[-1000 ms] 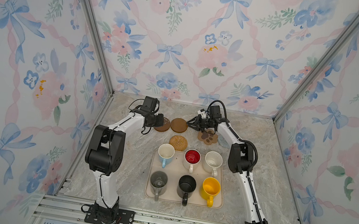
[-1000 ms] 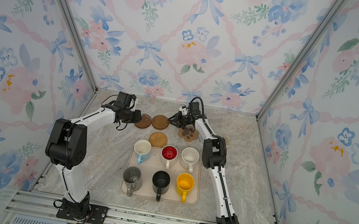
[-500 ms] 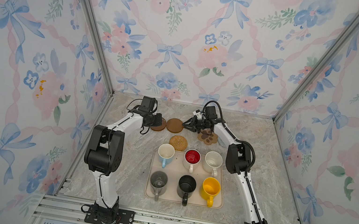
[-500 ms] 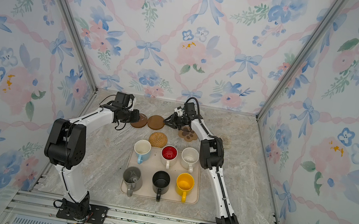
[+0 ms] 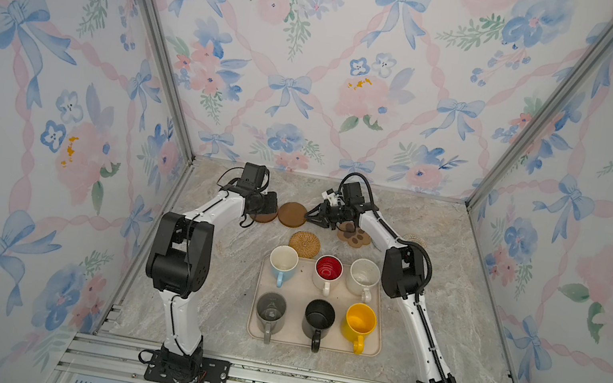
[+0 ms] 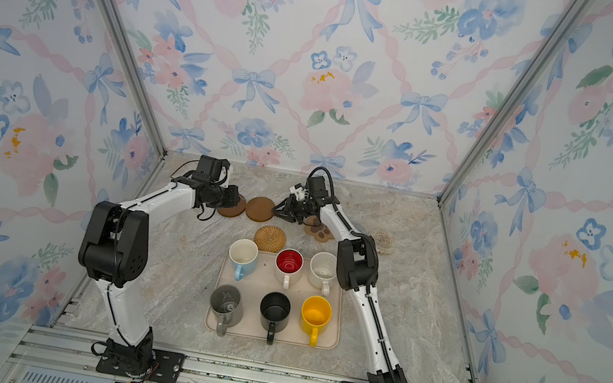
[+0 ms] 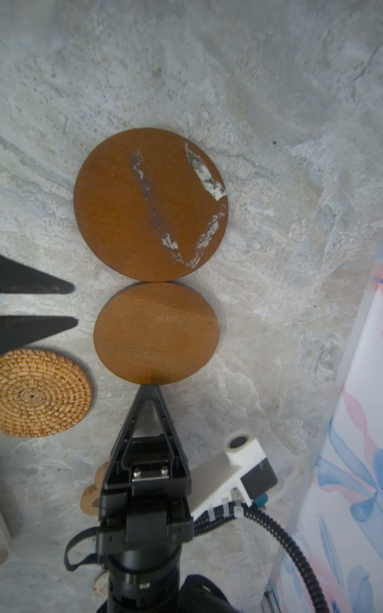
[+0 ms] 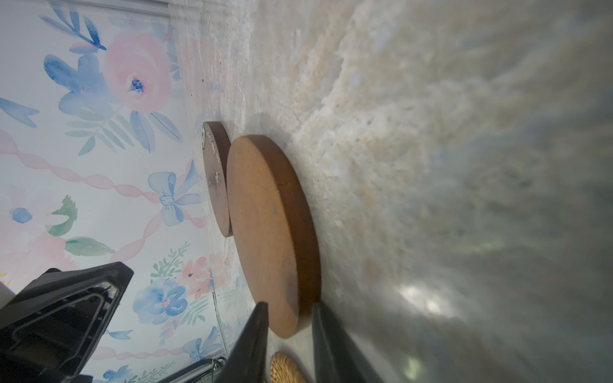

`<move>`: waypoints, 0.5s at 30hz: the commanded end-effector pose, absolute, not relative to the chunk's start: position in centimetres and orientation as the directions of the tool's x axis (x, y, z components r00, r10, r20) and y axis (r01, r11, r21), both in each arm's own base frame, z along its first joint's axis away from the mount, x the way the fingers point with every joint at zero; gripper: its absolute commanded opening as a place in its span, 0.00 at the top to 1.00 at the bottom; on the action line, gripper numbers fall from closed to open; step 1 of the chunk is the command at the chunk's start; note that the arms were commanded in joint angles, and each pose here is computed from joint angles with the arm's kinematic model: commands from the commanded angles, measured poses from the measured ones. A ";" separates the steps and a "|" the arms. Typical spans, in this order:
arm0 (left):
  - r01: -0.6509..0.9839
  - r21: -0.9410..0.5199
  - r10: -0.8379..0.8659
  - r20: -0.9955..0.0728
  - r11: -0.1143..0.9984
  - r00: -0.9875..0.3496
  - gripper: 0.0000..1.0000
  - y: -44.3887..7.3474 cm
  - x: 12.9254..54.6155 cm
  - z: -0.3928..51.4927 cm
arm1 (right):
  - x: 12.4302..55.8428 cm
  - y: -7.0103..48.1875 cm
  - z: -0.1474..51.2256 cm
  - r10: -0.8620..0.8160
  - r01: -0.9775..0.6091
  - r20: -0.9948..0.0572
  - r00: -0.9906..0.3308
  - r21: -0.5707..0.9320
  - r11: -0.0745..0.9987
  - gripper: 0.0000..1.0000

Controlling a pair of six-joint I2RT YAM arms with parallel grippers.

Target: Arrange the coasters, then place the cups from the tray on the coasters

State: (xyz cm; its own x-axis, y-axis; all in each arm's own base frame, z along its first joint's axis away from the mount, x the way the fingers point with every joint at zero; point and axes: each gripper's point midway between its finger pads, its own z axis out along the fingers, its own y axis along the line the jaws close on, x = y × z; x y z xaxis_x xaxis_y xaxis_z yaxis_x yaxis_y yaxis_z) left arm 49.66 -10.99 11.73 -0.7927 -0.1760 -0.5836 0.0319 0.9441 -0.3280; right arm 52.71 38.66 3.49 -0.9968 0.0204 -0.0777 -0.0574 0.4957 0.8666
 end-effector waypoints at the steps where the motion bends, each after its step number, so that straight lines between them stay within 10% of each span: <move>1: 0.050 -0.321 -0.160 -0.594 0.946 -0.788 0.88 -10.8 50.0 11.7 | 50.6 39.0 3.6 -0.023 -0.054 -0.049 -0.999 0.845 0.532 0.74; 15: 0.059 -0.329 -0.165 -0.612 0.943 -0.773 0.88 -10.8 49.1 13.3 | 52.1 35.5 10.6 0.007 -0.171 -0.210 -0.978 0.818 0.550 0.67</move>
State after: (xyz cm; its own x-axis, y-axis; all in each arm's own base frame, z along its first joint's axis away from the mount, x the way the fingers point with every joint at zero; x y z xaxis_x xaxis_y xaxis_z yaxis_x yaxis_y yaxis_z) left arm 49.50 -10.94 11.77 -0.7929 -0.1766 -0.5833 0.0312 0.9441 -0.3282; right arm 51.57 36.76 6.07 -0.9934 0.0063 -0.1141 -0.0919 0.5495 0.8304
